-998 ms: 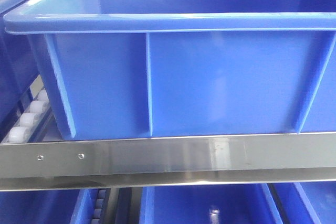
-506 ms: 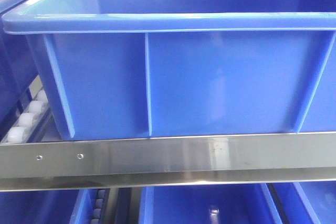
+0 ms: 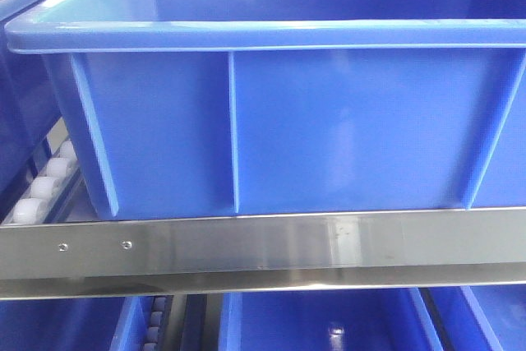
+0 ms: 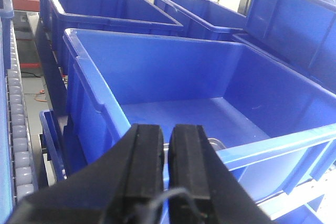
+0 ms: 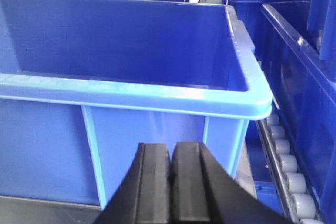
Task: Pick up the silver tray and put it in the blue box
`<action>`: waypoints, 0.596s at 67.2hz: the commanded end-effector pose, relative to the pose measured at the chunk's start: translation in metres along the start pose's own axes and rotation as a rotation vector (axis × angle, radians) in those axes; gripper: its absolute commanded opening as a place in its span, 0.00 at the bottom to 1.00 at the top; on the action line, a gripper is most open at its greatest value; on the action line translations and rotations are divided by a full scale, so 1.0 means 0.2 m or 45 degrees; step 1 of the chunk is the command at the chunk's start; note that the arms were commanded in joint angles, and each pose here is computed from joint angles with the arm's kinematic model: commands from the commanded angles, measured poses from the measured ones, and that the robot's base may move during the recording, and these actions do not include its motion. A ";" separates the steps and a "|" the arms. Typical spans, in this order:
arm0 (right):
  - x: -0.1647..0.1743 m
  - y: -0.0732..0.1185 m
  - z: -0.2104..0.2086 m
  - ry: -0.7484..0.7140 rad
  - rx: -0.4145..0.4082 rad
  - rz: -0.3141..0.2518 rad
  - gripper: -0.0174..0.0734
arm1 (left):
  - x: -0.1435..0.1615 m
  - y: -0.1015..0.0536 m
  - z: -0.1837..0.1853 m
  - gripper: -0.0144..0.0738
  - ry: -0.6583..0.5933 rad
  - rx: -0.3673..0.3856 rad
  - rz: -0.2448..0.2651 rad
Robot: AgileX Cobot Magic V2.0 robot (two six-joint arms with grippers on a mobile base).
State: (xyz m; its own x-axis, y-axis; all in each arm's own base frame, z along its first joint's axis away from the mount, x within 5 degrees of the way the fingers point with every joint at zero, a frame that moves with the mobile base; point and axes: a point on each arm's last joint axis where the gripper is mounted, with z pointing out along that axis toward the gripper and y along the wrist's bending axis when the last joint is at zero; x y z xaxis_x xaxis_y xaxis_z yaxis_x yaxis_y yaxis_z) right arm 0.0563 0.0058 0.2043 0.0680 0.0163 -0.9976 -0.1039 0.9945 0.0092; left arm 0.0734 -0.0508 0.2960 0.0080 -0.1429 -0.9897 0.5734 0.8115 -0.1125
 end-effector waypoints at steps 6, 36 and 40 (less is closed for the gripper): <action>-0.08 0.00 -0.01 -0.169 0.003 -0.019 0.25 | -0.08 -0.02 0.00 0.18 -0.119 0.056 -0.001; -0.08 0.00 -0.01 -0.169 0.003 -0.019 0.25 | -0.02 -0.01 0.00 0.18 -0.084 0.027 -0.025; -0.08 0.00 -0.01 -0.169 0.003 -0.019 0.25 | -0.01 0.01 -0.03 0.18 -0.127 -0.025 0.058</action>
State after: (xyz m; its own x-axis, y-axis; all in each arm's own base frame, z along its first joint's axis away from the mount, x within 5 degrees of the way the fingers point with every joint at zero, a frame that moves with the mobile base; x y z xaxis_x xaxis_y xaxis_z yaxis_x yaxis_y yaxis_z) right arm 0.0563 0.0058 0.2043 0.0680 0.0163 -0.9976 -0.1039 0.9945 0.0092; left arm 0.0739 -0.0492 0.2844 -0.0023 -0.1227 -0.9924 0.5572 0.8239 -0.1032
